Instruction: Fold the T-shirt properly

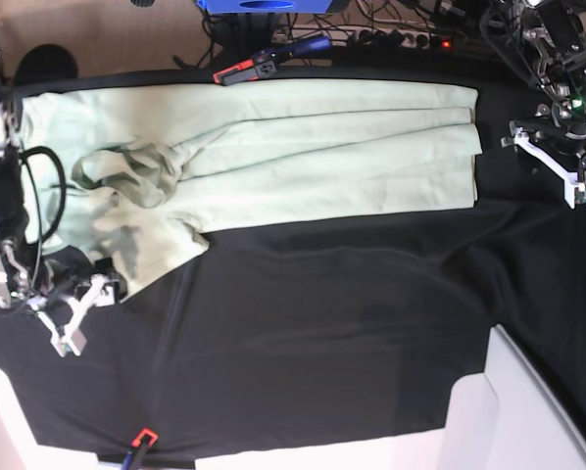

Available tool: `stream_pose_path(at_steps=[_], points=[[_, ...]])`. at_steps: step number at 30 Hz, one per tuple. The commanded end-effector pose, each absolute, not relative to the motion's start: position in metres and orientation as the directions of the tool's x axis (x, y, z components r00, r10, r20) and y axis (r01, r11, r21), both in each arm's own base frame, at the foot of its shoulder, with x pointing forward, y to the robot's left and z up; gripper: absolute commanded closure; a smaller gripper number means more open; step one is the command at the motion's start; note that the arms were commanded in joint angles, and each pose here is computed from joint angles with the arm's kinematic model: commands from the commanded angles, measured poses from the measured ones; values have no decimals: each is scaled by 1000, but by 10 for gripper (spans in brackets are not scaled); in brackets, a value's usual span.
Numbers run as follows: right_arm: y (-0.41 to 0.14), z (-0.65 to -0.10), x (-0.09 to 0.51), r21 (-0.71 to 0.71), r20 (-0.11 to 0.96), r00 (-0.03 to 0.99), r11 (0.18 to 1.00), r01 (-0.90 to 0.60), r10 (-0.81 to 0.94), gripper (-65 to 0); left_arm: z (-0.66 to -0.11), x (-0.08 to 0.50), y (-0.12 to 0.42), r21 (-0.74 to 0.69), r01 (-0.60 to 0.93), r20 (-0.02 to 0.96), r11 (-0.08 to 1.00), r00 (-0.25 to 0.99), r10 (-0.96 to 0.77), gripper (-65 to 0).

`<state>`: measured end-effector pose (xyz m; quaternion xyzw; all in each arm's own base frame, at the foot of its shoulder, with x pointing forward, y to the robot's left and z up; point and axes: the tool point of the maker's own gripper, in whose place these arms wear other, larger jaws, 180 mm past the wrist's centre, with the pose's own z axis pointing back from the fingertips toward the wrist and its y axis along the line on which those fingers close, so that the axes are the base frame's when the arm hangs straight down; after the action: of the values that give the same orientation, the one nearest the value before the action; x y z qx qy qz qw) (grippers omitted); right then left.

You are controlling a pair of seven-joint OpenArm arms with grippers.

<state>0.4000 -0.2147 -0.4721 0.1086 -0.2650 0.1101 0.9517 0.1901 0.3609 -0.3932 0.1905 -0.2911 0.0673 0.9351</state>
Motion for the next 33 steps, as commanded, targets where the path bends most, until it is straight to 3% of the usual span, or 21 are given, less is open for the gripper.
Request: stream_pose_path(at_steps=[1, 13, 15, 19, 20, 33], points=[[-221, -454, 421, 135, 581, 801, 954, -268, 143, -492, -381, 197, 366, 335, -244, 598, 910, 801, -5, -465], [-173, -478, 404, 209, 547, 813, 907, -365, 201, -470, -383, 196, 365, 331, -245, 596, 911, 803, 0, -465], [-172, -478, 404, 210, 547, 813, 907, -366, 201, -386, -384, 196, 366, 330, -245, 596, 912, 803, 1, -465], [-172, -477, 405, 214, 549, 813, 908, -361, 194, -20, -384, 196, 366, 330, -245, 595, 912, 804, 1, -465], [-172, -477, 405, 214, 549, 813, 908, -361, 194, 0, -384, 196, 366, 330, -245, 595, 912, 804, 1, -465], [-171, -475, 368, 205, 544, 803, 890, -408, 243, 0, -382, 199, 366, 329, -248, 602, 911, 799, 0, -465]])
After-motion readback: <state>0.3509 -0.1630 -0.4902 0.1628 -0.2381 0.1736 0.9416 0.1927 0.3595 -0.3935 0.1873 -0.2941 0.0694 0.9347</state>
